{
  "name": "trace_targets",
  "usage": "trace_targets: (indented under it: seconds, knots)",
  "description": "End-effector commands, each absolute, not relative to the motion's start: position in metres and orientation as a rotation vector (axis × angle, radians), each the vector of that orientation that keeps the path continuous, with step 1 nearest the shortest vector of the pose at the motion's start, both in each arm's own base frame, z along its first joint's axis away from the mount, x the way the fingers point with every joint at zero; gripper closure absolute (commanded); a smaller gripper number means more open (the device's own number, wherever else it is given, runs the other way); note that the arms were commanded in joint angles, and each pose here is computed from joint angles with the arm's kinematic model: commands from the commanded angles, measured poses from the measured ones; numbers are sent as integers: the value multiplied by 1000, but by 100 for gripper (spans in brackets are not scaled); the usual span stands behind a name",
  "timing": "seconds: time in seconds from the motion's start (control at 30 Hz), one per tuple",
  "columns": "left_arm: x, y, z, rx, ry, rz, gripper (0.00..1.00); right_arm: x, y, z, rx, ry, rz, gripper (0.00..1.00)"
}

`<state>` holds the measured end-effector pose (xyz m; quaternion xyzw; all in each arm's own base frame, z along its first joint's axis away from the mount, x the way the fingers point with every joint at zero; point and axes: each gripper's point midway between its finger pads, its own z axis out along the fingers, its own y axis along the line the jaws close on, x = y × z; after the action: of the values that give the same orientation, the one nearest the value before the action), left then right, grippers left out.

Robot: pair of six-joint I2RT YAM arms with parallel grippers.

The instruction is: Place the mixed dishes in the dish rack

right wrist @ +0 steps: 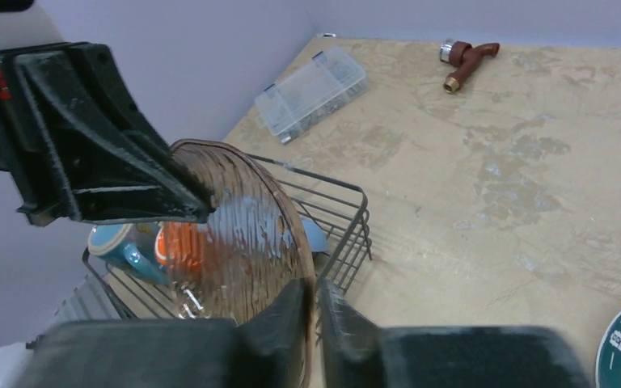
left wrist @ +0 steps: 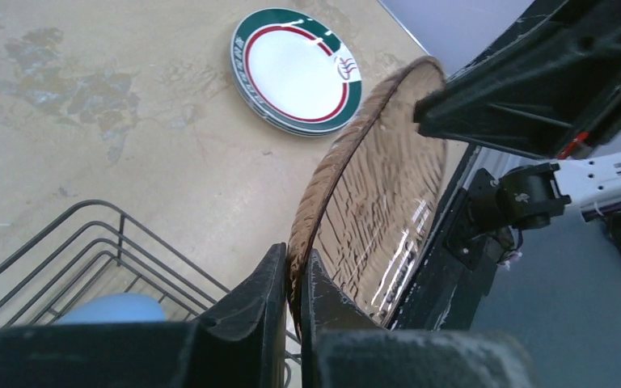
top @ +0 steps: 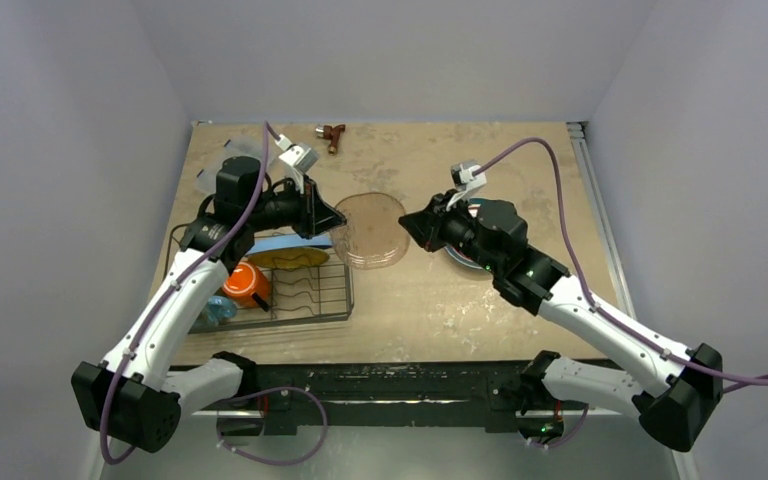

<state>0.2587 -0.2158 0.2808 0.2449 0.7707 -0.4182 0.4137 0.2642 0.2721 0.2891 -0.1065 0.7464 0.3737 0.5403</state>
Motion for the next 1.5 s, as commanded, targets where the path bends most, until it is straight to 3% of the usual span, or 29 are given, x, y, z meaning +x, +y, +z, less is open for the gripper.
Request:
trace_targets:
  seconds: [0.0,0.07,0.13,0.33,0.8,0.87,0.93,0.97,1.13,1.3,1.47]
  knots:
    - [258,-212,304,659,1847,-983,100,260,274,331,-434,1677,819,74]
    - [256,-210,306,676,1822,-952,100,261,273,321,-555,1719,732,50]
    - [253,-209,309,695,1796,-930,100,260,270,314,-654,1775,657,38]
    - [245,-210,312,747,1756,-916,100,244,283,314,-921,1784,664,35]
    - [240,-212,310,788,1752,-878,100,234,308,329,-947,1751,766,58]
    - [239,-213,311,787,1749,-880,100,232,312,325,-925,1781,798,70]
    - [239,-211,313,773,1745,-871,100,234,315,322,-907,1797,807,97]
    - [240,-210,314,761,1744,-860,98,234,316,321,-889,1811,811,100]
    - [254,-184,321,617,1722,-683,63,253,302,318,-746,1853,701,100]
    - [264,-120,337,313,1657,-374,41,300,228,314,-392,1847,136,100]
    - [257,-47,350,-25,1581,-115,28,280,204,325,-405,1688,-335,100]
